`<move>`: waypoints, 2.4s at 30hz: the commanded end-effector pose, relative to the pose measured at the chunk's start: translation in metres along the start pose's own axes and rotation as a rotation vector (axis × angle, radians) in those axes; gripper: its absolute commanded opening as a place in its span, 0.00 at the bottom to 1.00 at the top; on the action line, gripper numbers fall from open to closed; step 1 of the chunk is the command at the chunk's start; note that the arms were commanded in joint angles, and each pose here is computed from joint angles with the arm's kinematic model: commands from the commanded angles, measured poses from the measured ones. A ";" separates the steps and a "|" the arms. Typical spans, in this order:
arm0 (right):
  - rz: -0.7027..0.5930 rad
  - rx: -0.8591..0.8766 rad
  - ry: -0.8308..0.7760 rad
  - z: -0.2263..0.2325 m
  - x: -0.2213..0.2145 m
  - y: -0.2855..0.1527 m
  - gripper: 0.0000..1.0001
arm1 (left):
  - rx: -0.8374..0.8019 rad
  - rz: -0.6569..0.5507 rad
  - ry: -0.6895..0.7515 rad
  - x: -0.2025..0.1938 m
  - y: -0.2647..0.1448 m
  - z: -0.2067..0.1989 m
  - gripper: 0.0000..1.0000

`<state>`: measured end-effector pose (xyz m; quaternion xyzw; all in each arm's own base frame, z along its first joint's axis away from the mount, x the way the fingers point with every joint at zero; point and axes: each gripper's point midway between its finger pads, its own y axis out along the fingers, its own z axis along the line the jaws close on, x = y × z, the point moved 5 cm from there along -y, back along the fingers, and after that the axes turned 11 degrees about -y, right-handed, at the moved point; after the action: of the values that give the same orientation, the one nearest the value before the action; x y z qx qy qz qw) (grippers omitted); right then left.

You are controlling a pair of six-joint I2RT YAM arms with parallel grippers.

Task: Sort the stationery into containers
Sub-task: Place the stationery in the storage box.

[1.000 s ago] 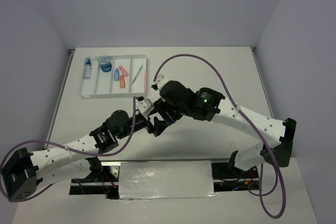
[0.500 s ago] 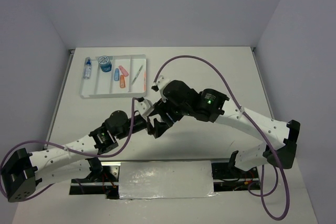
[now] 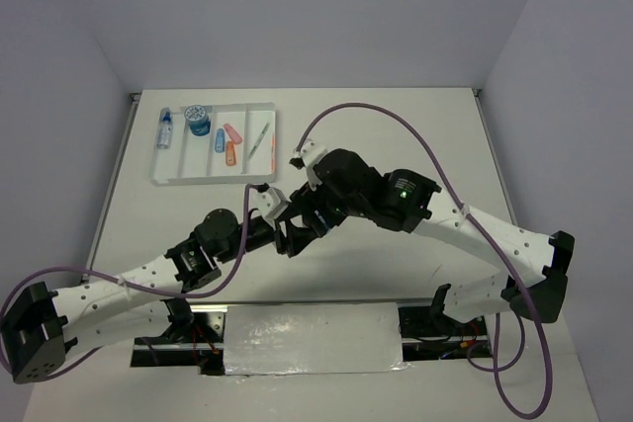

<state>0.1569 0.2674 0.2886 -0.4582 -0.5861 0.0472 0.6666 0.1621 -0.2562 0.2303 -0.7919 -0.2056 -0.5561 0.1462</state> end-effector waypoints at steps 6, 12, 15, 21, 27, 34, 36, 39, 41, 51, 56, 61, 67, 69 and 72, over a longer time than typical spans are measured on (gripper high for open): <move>-0.194 0.147 0.015 0.024 0.035 -0.002 0.00 | 0.028 -0.104 -0.010 0.022 -0.003 -0.001 0.00; -0.219 0.149 0.008 0.023 0.036 -0.005 0.40 | 0.049 -0.125 -0.010 0.026 -0.006 0.001 0.00; -0.229 0.145 0.017 0.021 0.035 -0.005 0.55 | 0.049 -0.131 -0.009 0.027 -0.008 0.000 0.00; -0.243 0.136 0.032 0.017 0.034 -0.004 0.70 | 0.044 -0.142 -0.006 0.027 -0.009 0.000 0.00; -0.246 0.118 0.062 0.012 0.032 -0.002 0.77 | 0.075 -0.159 -0.011 0.029 -0.013 0.004 0.00; -0.309 0.176 0.075 0.011 0.036 -0.013 0.42 | 0.098 -0.181 -0.010 0.030 -0.017 0.007 0.00; -0.291 0.177 0.071 0.012 0.035 -0.010 0.53 | 0.096 -0.186 -0.010 0.031 -0.017 0.006 0.00; -0.272 0.162 0.078 0.010 0.032 -0.006 0.93 | 0.095 -0.194 -0.010 0.033 -0.018 0.006 0.00; -0.271 0.164 0.081 0.010 0.031 -0.004 0.97 | 0.096 -0.198 -0.010 0.032 -0.019 0.006 0.00; -0.323 0.147 0.126 -0.001 0.035 -0.013 1.00 | 0.126 -0.198 -0.012 0.031 -0.020 0.010 0.00; -0.389 0.120 0.219 -0.021 0.037 -0.019 1.00 | 0.124 -0.207 -0.012 0.033 -0.021 0.009 0.00; -0.385 0.088 0.281 -0.038 0.028 -0.016 1.00 | 0.132 -0.221 -0.013 0.036 -0.023 0.010 0.00; -0.464 -0.049 0.390 -0.070 0.022 -0.030 1.00 | 0.326 -0.271 -0.059 0.046 -0.028 0.031 0.00; -0.485 -0.065 0.406 -0.076 0.019 -0.033 1.00 | 0.531 -0.305 -0.077 0.056 -0.033 0.053 0.00; -0.496 -0.073 0.403 -0.079 0.017 -0.040 1.00 | 0.837 -0.357 -0.101 0.072 -0.045 0.088 0.00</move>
<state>0.2081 0.2140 0.3132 -0.3560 -0.5215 -0.1908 0.7516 0.2022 -0.1982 0.2219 -0.7231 -0.3959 -0.4723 0.3120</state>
